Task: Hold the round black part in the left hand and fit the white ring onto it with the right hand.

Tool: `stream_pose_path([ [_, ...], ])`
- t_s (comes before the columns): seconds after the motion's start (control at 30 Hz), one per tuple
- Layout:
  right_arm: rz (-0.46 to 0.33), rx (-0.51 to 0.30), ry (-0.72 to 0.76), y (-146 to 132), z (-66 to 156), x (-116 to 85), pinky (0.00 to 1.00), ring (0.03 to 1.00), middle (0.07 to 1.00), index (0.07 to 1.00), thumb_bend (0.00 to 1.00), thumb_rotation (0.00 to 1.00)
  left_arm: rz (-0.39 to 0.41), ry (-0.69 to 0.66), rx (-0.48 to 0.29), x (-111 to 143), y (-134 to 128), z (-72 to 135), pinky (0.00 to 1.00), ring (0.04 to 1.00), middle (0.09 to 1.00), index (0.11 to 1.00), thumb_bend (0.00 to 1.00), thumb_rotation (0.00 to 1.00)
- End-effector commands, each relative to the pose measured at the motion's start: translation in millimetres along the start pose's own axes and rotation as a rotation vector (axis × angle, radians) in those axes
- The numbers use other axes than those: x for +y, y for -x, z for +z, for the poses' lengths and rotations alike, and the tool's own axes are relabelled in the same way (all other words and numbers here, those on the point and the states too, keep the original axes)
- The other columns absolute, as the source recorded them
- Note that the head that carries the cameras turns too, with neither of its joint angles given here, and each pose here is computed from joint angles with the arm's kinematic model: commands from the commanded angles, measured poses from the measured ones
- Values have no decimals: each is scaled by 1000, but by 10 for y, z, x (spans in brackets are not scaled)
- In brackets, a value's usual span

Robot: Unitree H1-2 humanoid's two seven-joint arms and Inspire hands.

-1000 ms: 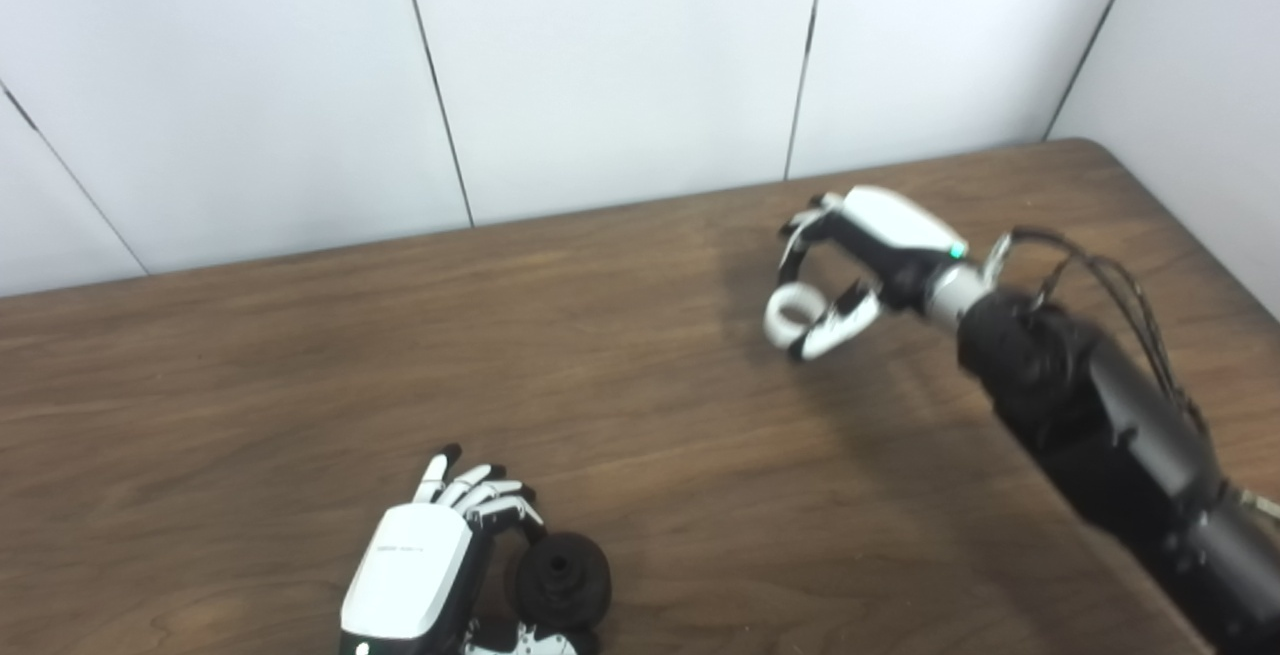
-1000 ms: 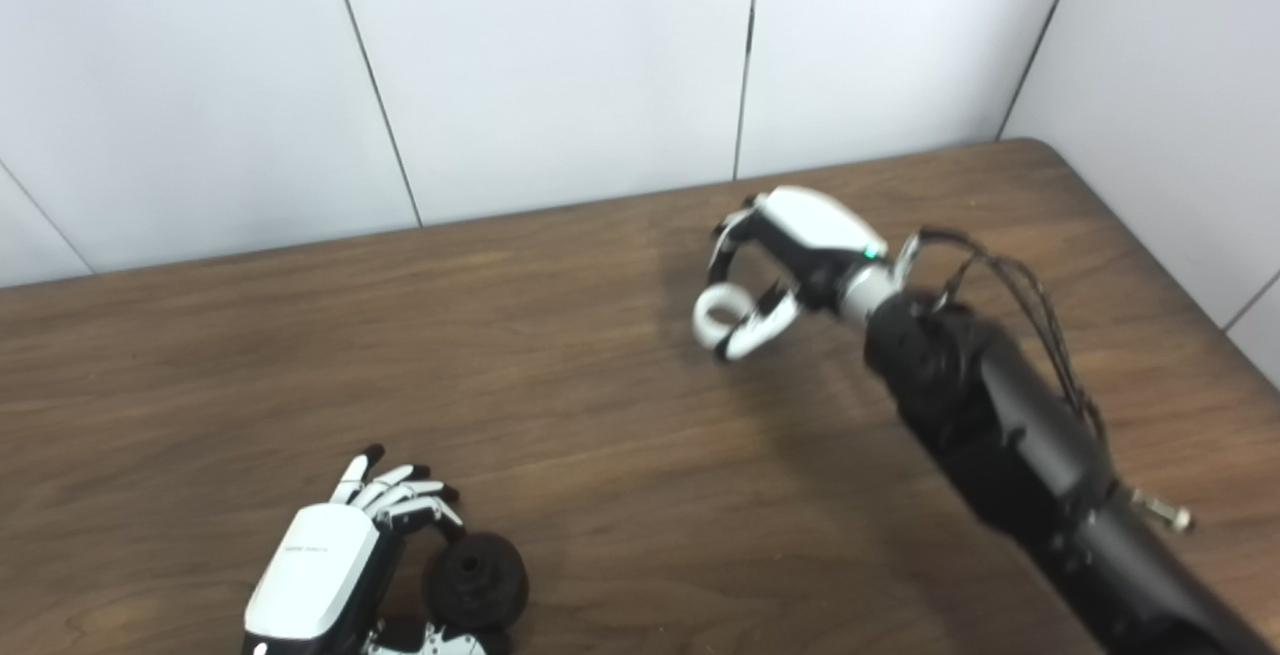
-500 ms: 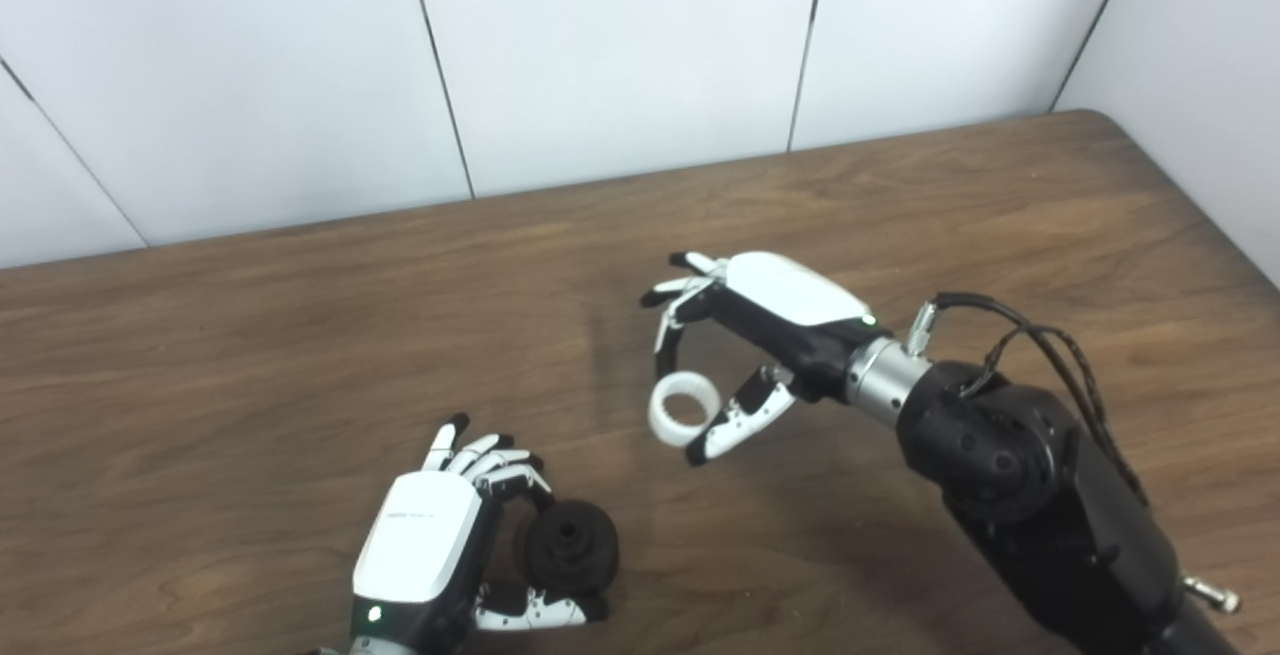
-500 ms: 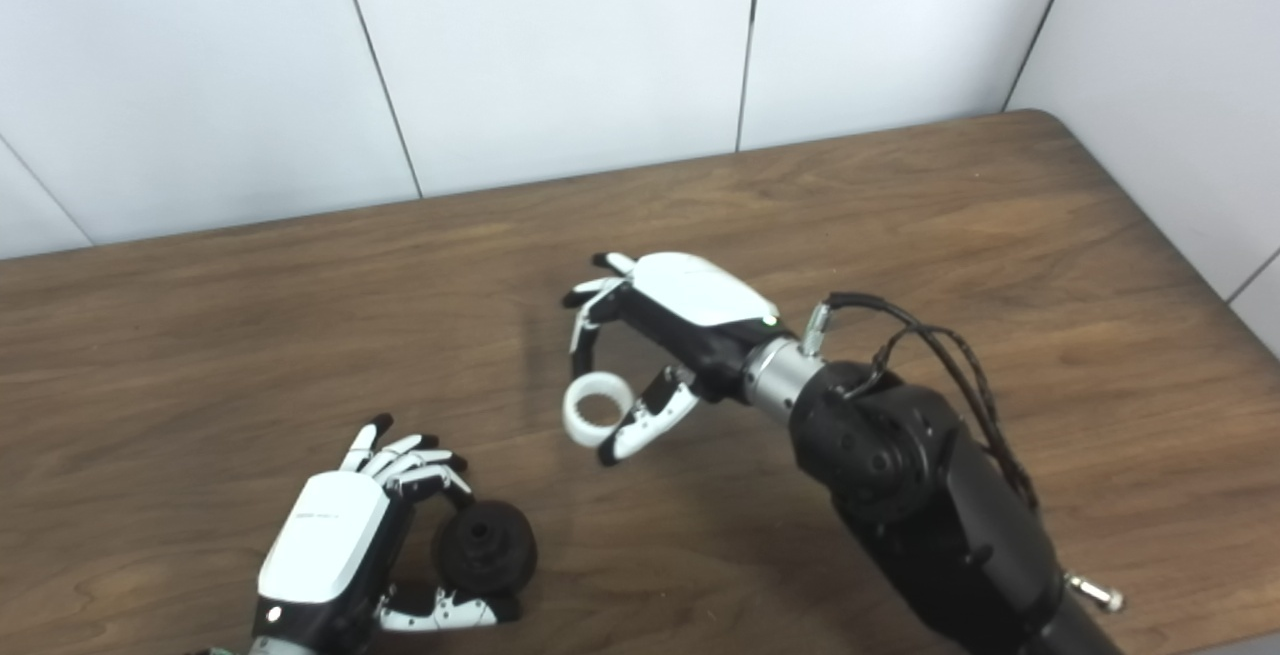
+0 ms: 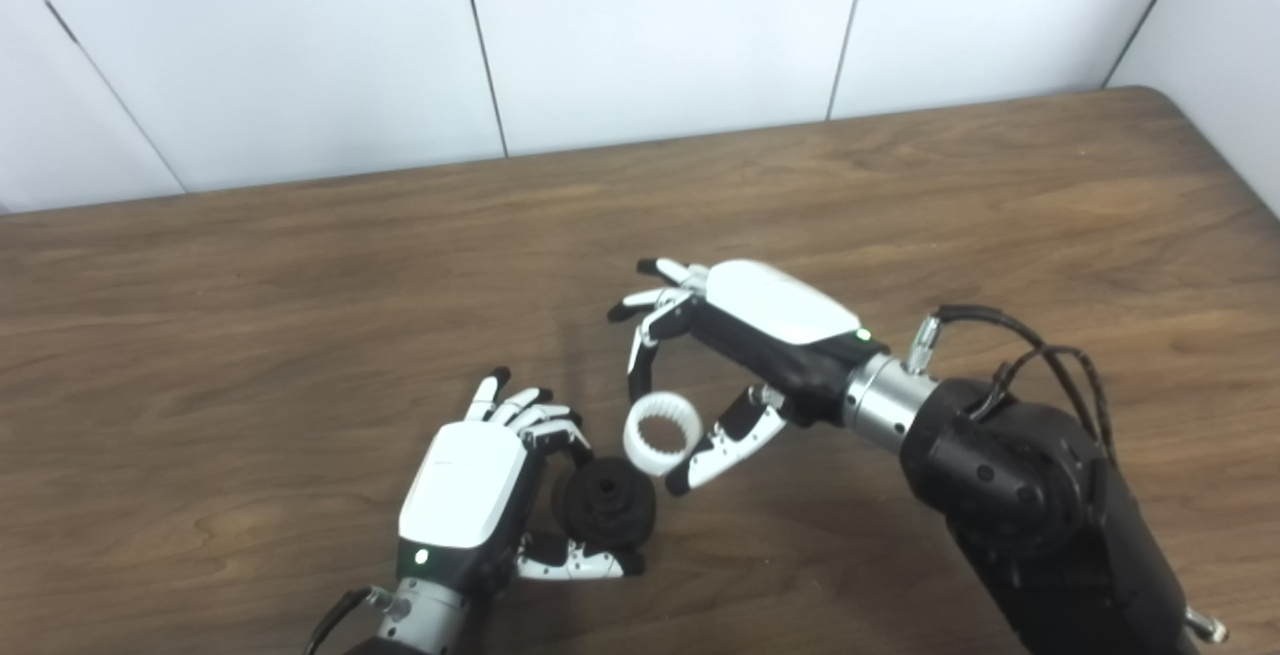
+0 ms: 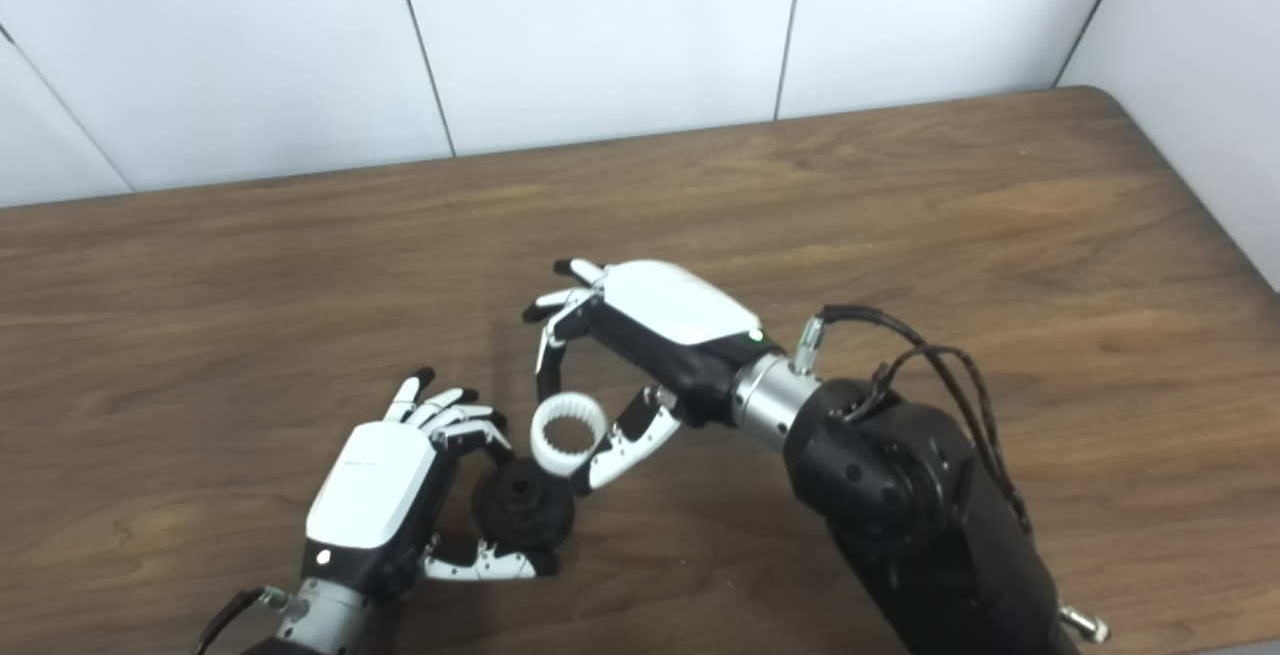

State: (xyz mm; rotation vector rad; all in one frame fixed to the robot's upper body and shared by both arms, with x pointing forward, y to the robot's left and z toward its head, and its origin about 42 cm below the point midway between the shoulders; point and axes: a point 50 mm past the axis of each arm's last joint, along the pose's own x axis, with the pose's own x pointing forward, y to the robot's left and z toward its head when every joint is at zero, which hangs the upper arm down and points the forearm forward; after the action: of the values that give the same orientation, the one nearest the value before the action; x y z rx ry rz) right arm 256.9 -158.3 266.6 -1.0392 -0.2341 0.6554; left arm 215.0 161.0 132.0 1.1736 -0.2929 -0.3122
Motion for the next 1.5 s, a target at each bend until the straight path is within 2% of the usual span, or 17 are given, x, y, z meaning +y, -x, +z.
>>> stream_pose_path([
  [0.0, -44, -55, 28, 9, 109, -55, 1000, 1000, 855, 483, 524, 133, 41, -11, -32, 101, -60, 69, 1000, 861, 748, 486, 524, 57],
  [0.43, 0, -62, -11, -70, 87, 97, 1000, 1000, 860, 483, 523, 132, 50, -8, -36, 103, -84, 155, 1000, 863, 748, 485, 524, 56],
  [0.7, -7, -56, -38, -132, 44, 180, 1000, 1000, 861, 483, 523, 131, 42, -13, -37, 104, -97, 189, 1000, 875, 756, 485, 524, 56],
  [1.47, 0, -58, -20, -130, -20, 248, 1000, 1000, 860, 484, 522, 129, 51, -10, -35, 114, -104, 241, 1000, 872, 754, 485, 524, 57],
])
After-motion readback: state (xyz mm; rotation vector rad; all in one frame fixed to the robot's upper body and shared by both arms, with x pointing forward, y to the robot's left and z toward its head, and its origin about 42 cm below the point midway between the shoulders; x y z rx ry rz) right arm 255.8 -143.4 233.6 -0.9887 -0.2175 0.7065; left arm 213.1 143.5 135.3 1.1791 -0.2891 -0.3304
